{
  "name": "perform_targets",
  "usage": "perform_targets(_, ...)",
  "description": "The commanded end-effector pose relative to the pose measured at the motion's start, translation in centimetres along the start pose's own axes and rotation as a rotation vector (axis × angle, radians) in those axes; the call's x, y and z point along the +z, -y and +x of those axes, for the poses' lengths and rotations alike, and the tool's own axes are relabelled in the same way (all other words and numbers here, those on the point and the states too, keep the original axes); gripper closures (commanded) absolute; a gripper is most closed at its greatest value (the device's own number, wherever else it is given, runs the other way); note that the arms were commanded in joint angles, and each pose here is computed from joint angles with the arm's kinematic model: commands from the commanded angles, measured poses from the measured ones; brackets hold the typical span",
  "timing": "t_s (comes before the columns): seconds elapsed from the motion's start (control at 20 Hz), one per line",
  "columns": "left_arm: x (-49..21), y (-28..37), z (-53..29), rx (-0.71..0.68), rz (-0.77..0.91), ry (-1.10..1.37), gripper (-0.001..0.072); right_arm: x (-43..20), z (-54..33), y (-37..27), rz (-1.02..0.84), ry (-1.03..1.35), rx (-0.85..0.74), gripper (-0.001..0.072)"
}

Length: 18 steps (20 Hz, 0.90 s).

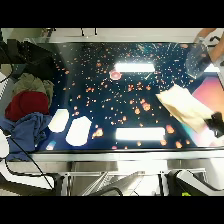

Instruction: Fold the shirts.

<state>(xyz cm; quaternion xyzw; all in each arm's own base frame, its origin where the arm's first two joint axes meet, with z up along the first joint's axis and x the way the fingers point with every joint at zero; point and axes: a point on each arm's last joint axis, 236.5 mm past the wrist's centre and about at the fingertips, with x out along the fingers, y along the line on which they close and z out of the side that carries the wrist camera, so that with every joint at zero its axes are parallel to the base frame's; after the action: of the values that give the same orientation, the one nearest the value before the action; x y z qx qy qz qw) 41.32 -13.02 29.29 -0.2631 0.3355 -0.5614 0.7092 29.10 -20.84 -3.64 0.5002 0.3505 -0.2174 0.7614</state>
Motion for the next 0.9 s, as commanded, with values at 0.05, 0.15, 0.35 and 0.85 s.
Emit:
perform_targets(0.05, -0.3, 0.5, 0.9, -0.016, 0.005, -0.021, 0.0686, -1.4, -4.3, 9.1, 0.123, 0.148, -0.159, 0.0695)
perform_targets(0.15, -0.6, 0.9, 1.7, -0.030, 0.009, -0.038, 0.0686, -3.4, -5.0, 11.1, 0.132, 0.069, -0.225, 0.0694)
perform_targets(0.35, -1.2, 1.8, 3.4, -0.060, 0.018, -0.074, 0.0686, -5.2, -5.3, 12.5, 0.180, 0.011, -0.278, 0.0692)
perform_targets(0.85, -1.5, 2.3, 4.4, -0.078, 0.022, -0.093, 0.0686, -3.4, -9.9, 11.3, 0.177, -0.036, -0.354, 0.0119)
